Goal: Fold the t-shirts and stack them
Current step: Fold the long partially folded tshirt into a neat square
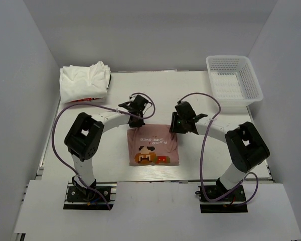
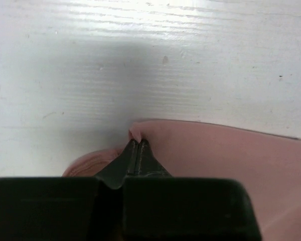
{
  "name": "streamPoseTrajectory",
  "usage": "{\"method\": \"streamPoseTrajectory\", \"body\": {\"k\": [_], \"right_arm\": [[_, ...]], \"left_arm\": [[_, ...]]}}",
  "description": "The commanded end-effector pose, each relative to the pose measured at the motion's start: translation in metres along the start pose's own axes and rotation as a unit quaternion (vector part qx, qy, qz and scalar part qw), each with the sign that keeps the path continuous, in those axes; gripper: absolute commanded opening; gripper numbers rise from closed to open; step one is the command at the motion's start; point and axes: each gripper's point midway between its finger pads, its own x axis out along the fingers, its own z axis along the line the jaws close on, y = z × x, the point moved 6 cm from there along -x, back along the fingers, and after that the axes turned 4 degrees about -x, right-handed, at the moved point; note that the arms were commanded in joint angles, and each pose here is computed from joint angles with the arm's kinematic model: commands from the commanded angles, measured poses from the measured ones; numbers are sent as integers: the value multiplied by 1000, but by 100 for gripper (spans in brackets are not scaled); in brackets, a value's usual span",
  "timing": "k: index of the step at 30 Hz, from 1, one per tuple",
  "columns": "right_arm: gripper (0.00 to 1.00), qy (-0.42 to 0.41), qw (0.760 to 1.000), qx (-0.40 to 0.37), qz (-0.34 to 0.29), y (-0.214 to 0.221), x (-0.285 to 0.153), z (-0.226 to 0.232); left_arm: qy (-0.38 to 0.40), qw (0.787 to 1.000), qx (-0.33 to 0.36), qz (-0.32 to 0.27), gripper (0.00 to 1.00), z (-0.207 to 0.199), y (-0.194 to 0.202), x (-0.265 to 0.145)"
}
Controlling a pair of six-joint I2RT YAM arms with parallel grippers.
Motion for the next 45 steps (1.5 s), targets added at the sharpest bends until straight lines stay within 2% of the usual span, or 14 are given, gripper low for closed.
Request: {"method": "streamPoseTrajectory", "body": {"k": [1, 3, 8, 14, 18, 21, 26, 34, 37, 38, 40, 41, 43, 45], "right_arm": [[34, -27, 999, 8, -39, -25, 2, 12], [14, -33, 999, 7, -42, -27, 0, 14], [0, -39, 997, -2, -70, -36, -20, 16], [0, -88, 991, -35, -92, -29, -51, 22], [1, -157, 980, -66, -103, -21, -76, 36], [1, -175, 976, -75, -101, -16, -81, 40], [3, -172, 977, -86, -94, -17, -70, 41], [6, -97, 989, -85, -74, -35, -19, 34], [16, -85, 990, -86, -69, -47, -6, 37], [24, -74, 993, -86, -45, -40, 8, 32], [36, -57, 993, -84, -53, -50, 12, 31], [49, -50, 994, -83, -41, -48, 19, 28], [61, -42, 995, -78, -45, -60, 17, 28], [74, -40, 995, -80, -48, -64, 13, 31]], "left_arm": [[20, 999, -15, -36, 0, -10, -22, -6], [33, 998, -20, -51, 0, -12, -30, -19], [75, 992, -32, -100, 0, -6, -32, -60], [162, 976, -57, -132, 0, 7, -18, -120], [190, 970, -70, -135, 0, 19, 0, -142], [203, 965, -78, -144, 0, 25, 4, -152], [154, 972, -103, -147, 0, 39, 9, -147], [26, 981, -112, -154, 0, 55, 3, -91], [2, 980, -116, -164, 0, 53, -8, -79], [-19, 981, -116, -152, 0, 55, -9, -69], [-46, 981, -122, -146, 0, 59, -11, -61], [-60, 981, -123, -137, 4, 62, -13, -53], [-76, 982, -123, -125, 18, 65, -16, -47], [-80, 980, -127, -129, 26, 67, -28, -50]]}}
